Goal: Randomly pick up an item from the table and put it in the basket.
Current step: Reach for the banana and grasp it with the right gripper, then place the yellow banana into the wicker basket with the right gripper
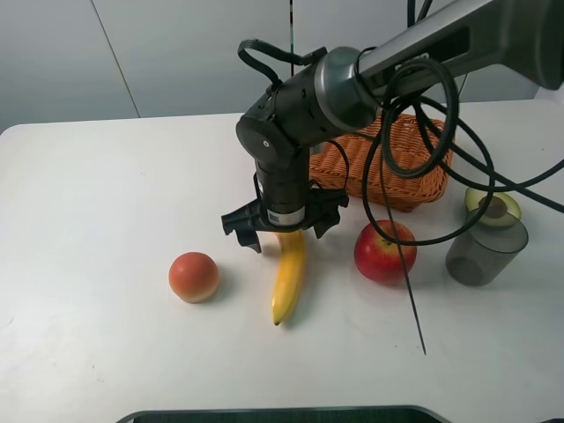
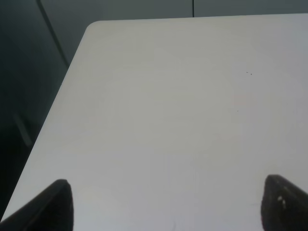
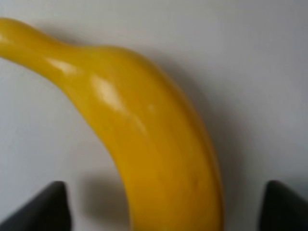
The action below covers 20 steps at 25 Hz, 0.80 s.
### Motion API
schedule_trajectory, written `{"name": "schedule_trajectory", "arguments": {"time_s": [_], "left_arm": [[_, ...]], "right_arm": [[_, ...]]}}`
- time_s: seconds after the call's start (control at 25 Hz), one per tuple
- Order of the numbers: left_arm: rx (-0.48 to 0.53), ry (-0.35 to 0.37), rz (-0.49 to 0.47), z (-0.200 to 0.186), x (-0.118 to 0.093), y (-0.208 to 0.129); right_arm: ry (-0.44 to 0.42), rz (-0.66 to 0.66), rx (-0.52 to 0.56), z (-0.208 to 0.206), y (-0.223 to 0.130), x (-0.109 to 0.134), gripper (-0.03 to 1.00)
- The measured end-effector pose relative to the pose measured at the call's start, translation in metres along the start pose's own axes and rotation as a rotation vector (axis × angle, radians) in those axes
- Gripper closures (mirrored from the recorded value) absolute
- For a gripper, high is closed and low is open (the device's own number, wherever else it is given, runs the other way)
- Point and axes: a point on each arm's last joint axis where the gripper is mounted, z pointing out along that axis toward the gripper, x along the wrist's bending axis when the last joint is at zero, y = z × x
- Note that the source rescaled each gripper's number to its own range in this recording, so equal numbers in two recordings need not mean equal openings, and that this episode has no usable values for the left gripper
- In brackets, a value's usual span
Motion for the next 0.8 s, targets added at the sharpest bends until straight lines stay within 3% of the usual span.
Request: {"name": "schedule_trajectory", "arguments": {"time_s": [0.08,0.12,0.8], "left_arm": [[0.0,0.0,0.002,0.0,0.0,0.0],[0.0,0.0,0.002,0.0,0.0,0.0],[0.0,0.0,0.002,0.0,0.0,0.0]], "right_arm": [[0.0,0.001,0.002,0.0008,0.0,0.0003,0.92],[0.0,0.005,0.004,0.0014,-0.0002,0.0004,0.97],[-0.001,-0.004,0.005,0.0014,-0.0003,0.0003,0.96]]}}
